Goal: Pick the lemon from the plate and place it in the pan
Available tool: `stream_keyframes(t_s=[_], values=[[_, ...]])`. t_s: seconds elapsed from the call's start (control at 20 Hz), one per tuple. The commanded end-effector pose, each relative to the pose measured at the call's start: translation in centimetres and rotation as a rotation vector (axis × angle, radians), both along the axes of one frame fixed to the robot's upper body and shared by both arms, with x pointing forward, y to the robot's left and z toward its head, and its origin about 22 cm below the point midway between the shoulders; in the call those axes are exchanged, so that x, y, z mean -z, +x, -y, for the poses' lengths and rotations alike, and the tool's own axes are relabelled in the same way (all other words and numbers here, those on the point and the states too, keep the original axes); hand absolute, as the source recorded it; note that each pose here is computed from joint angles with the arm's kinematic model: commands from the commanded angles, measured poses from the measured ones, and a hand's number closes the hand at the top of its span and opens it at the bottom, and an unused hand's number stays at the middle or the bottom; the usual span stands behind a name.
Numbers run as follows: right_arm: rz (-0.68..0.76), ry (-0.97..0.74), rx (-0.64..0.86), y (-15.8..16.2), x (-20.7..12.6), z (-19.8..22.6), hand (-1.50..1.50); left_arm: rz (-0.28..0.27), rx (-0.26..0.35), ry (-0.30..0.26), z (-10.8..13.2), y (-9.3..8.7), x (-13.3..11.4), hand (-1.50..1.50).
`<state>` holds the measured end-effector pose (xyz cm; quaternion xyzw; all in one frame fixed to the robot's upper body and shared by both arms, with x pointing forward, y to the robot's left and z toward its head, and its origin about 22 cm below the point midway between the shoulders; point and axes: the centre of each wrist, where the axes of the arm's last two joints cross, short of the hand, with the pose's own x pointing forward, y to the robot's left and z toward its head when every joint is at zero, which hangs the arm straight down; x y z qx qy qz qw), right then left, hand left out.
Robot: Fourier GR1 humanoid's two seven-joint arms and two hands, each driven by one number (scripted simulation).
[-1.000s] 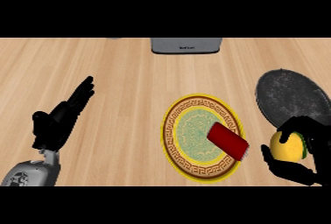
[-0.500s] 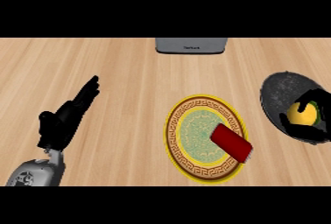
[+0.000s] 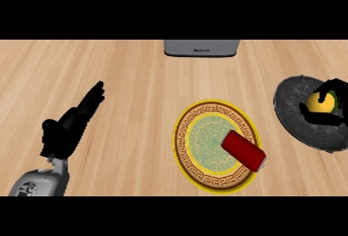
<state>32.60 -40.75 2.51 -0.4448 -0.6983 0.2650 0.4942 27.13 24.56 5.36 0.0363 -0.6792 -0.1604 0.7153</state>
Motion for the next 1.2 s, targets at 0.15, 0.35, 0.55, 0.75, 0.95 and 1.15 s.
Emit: stream_keyframes(t_s=[0.15, 0.35, 0.55, 0.75, 0.95, 1.15], values=[[-0.311, 0.006, 0.204, 0.2, 1.0, 3.6, -1.5, 0.008, 0.032, 0.023, 0.6, 0.1, -0.2, 0.0], [-0.384, 0.05, 0.1, 2.7, 0.3, 2.2, -1.5, 0.003, 0.017, 0.003, 0.2, 1.2, -0.4, 0.0], [-0.28, 0.18, 0.055, 3.5, 1.9, -0.1, -1.5, 0.02, 0.029, -0.002, 1.4, 1.4, -0.6, 0.0], [-0.168, 0.367, -0.008, 3.6, 0.0, 1.9, -1.5, 0.024, 0.044, 0.008, 0.9, 0.5, -0.2, 0.0], [-0.044, 0.58, -0.021, 3.4, -0.8, 3.1, -1.5, 0.004, 0.028, 0.001, 0.6, 1.3, -0.1, 0.0], [-0.086, 0.702, -0.07, 0.8, 0.0, 6.0, -1.5, 0.014, 0.038, 0.014, 1.6, -0.1, -0.4, 0.0]])
